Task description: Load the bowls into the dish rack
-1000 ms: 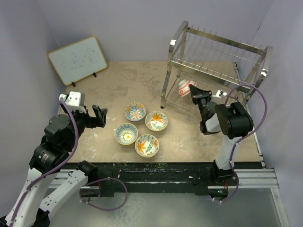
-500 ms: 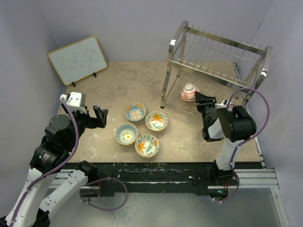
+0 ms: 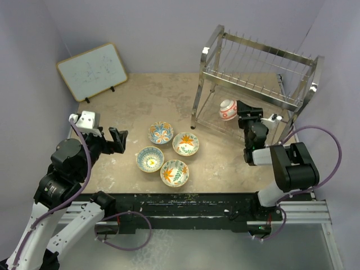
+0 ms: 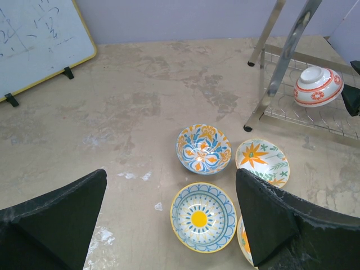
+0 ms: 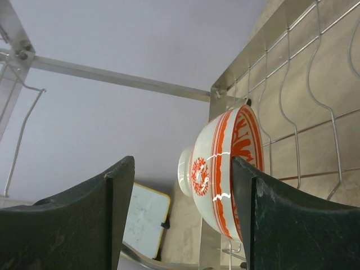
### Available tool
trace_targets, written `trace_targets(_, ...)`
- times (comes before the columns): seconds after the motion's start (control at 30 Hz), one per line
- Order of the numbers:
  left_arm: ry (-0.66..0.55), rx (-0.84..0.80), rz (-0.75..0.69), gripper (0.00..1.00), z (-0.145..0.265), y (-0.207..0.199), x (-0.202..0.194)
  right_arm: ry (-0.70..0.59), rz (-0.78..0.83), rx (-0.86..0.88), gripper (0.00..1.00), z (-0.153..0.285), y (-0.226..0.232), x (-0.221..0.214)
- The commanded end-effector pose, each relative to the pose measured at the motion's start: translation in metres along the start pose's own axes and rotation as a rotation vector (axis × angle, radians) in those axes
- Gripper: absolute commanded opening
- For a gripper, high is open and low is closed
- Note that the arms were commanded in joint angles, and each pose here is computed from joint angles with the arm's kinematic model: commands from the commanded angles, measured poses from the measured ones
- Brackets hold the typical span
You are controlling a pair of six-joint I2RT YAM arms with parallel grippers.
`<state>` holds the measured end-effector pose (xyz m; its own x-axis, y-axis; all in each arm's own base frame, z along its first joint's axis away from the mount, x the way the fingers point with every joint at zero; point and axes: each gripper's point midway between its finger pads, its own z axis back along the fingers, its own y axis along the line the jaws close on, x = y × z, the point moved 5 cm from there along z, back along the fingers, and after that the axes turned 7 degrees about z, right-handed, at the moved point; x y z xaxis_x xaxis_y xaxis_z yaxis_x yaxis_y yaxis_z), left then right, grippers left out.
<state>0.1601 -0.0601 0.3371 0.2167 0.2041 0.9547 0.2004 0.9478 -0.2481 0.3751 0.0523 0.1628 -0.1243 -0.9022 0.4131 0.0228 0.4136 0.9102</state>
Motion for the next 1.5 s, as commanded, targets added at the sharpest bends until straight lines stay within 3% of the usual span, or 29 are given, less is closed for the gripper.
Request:
trace_targets(0.0, -0.057, -0.024, 0.017, 0.99, 0.001, -0.003, 0.009, -0.043, 0.044, -0.116, 0.71, -0.007, -0.001, 0.014)
trace_targets(0.4, -0.067, -0.039, 0.022, 0.99, 0.006, -0.003, 0.008, -0.004, 0.084, -0.294, 0.81, 0.002, -0.016, 0.015)
trace_targets(0.87, -0.069, -0.047, 0.026, 0.99, 0.007, -0.004, 0.008, 0.058, 0.264, -0.465, 0.98, 0.006, -0.015, 0.025)
trace_targets(1.47, -0.054, -0.056, 0.035, 0.99, 0.003, -0.005, 0.002, 0.191, 0.661, -0.562, 0.98, 0.033, 0.011, 0.009)
